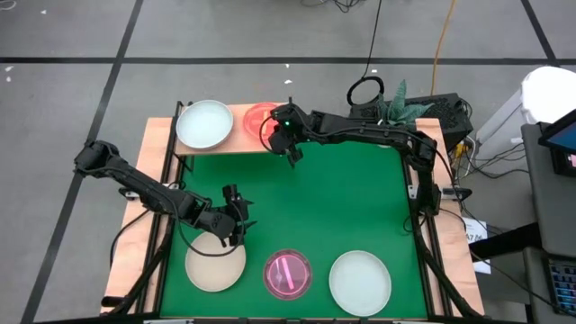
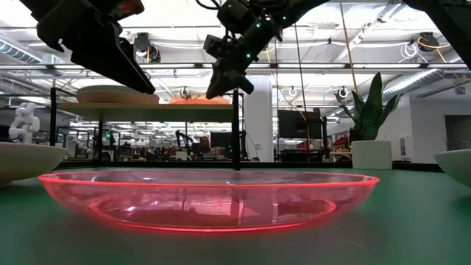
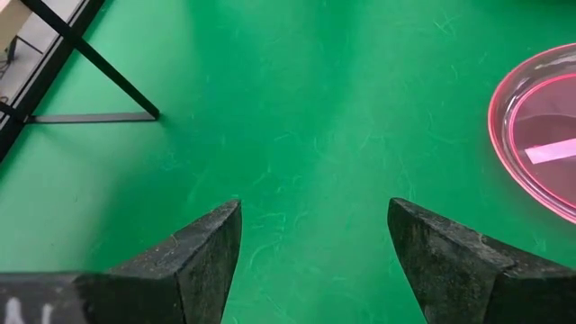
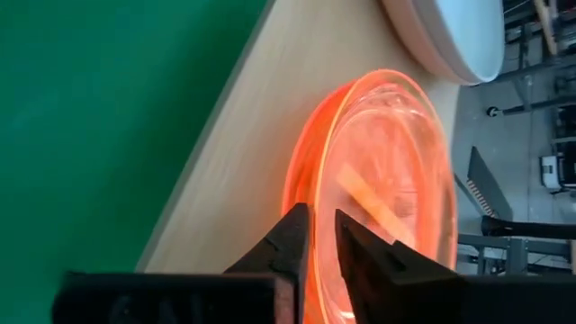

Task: Place and stack plates onto a shelf
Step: Stack the orange plate on top of the pink plate on the shelf, then stack the brown plate on top of the gray plate on the shelf

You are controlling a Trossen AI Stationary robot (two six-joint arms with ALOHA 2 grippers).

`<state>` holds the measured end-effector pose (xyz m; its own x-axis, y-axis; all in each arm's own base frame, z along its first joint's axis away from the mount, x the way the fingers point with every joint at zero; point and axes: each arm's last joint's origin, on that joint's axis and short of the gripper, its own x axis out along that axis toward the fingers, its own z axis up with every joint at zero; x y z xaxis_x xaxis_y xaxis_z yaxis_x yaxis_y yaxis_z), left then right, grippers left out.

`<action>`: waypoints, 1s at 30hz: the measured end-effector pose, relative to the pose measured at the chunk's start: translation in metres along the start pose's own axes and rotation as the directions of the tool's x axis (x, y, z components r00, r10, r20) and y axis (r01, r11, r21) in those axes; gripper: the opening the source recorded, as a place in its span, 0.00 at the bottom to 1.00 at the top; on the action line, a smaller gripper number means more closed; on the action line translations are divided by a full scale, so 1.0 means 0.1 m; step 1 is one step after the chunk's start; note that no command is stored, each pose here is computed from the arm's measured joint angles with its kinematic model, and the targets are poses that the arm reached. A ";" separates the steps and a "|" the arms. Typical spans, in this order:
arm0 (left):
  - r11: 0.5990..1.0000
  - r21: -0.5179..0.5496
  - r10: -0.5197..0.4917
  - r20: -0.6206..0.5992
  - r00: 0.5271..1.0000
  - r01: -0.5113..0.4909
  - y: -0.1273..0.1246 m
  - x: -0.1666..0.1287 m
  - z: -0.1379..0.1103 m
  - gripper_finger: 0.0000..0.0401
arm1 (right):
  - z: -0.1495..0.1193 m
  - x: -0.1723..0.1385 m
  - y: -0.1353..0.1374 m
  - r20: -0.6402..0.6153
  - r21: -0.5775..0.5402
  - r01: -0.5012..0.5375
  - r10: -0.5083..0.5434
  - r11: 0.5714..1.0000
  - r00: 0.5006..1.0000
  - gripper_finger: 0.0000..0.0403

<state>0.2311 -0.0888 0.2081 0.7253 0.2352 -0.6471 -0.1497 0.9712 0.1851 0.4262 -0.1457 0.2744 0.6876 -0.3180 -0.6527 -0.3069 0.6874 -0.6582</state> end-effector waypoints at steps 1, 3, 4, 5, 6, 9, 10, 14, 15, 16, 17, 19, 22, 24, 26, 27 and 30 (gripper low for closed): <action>1.000 0.000 0.000 0.000 1.000 0.000 0.00 0.00 0.00 0.71 | 0.01 0.00 0.00 0.001 -0.001 0.009 -0.009 1.000 1.000 0.13; 1.000 0.000 0.000 0.000 1.000 0.000 0.00 0.00 0.00 0.71 | 0.03 0.00 -0.01 -0.008 -0.003 0.038 -0.038 0.999 0.999 0.15; 1.000 -0.001 0.000 0.000 1.000 0.000 0.00 0.00 0.00 0.71 | 0.05 0.00 -0.01 -0.012 -0.005 0.050 -0.050 0.999 0.999 0.17; 1.000 -0.001 0.000 0.000 1.000 0.000 0.00 0.00 0.00 0.71 | 0.06 -0.02 -0.02 -0.010 -0.006 0.058 -0.058 0.998 0.998 0.18; 1.000 -0.002 0.000 0.000 1.000 0.000 0.00 0.00 0.00 0.71 | 0.07 -0.04 -0.02 -0.006 -0.007 0.060 -0.060 0.998 0.998 0.19; 1.000 -0.002 0.000 0.000 1.000 0.000 0.00 0.00 0.00 0.71 | 0.11 -0.13 -0.06 0.017 -0.004 0.086 -0.085 0.996 0.996 0.22; 1.000 -0.002 0.000 0.000 1.000 0.000 0.00 0.00 0.00 0.71 | 0.12 -0.15 -0.07 0.020 -0.002 0.089 -0.089 0.996 0.996 0.23; 1.000 -0.009 -0.001 0.000 1.000 0.001 0.00 0.00 0.00 0.71 | 0.15 -0.32 -0.11 0.031 0.026 0.106 -0.107 0.994 0.994 0.26; 1.000 -0.011 -0.001 0.000 1.000 0.001 0.00 0.00 0.00 0.71 | 0.17 -0.38 -0.11 0.036 0.039 0.106 -0.108 0.994 0.994 0.26; 1.000 -0.011 -0.001 0.000 1.000 0.001 0.00 0.00 0.00 0.71 | 0.20 -0.45 -0.12 0.048 0.059 0.112 -0.115 0.992 0.992 0.27; 1.000 -0.012 -0.001 0.000 1.000 0.001 0.00 0.00 0.00 0.71 | 0.23 -0.55 -0.13 0.061 0.082 0.115 -0.121 0.990 0.991 0.27; 1.000 -0.020 -0.003 0.001 1.000 0.003 -0.01 -0.01 0.00 0.71 | 0.29 -0.72 -0.11 0.071 0.128 0.094 -0.103 0.987 0.992 0.27; 1.000 -0.025 -0.012 0.003 1.000 0.012 -0.04 -0.02 -0.01 0.71 | 0.33 -0.95 -0.03 0.072 0.187 0.018 -0.032 0.982 0.997 0.26; 0.999 -0.026 -0.022 0.005 1.000 0.022 -0.06 -0.04 -0.02 0.71 | 0.35 -1.09 0.02 0.087 0.237 -0.033 0.012 0.971 0.996 0.26; 0.999 -0.022 -0.033 0.008 0.999 0.033 -0.09 -0.06 -0.03 0.71 | 0.37 -1.22 0.09 0.111 0.290 -0.062 0.030 0.955 0.993 0.26; 0.999 -0.020 -0.040 0.010 0.999 0.040 -0.11 -0.07 -0.03 0.71 | 0.37 -1.29 0.14 0.122 0.311 -0.067 0.031 0.948 0.992 0.26; 0.998 -0.026 -0.061 0.013 0.998 0.061 -0.17 -0.10 -0.05 0.71 | 0.36 -1.41 0.39 0.137 0.341 -0.104 0.060 0.934 0.989 0.26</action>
<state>0.2229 -0.1077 0.2080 0.7420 0.1749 -0.6472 -0.1223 0.9845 0.1257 0.3410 -0.0508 0.3545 0.7513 -0.1840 -0.6338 -0.1340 0.8978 -0.4196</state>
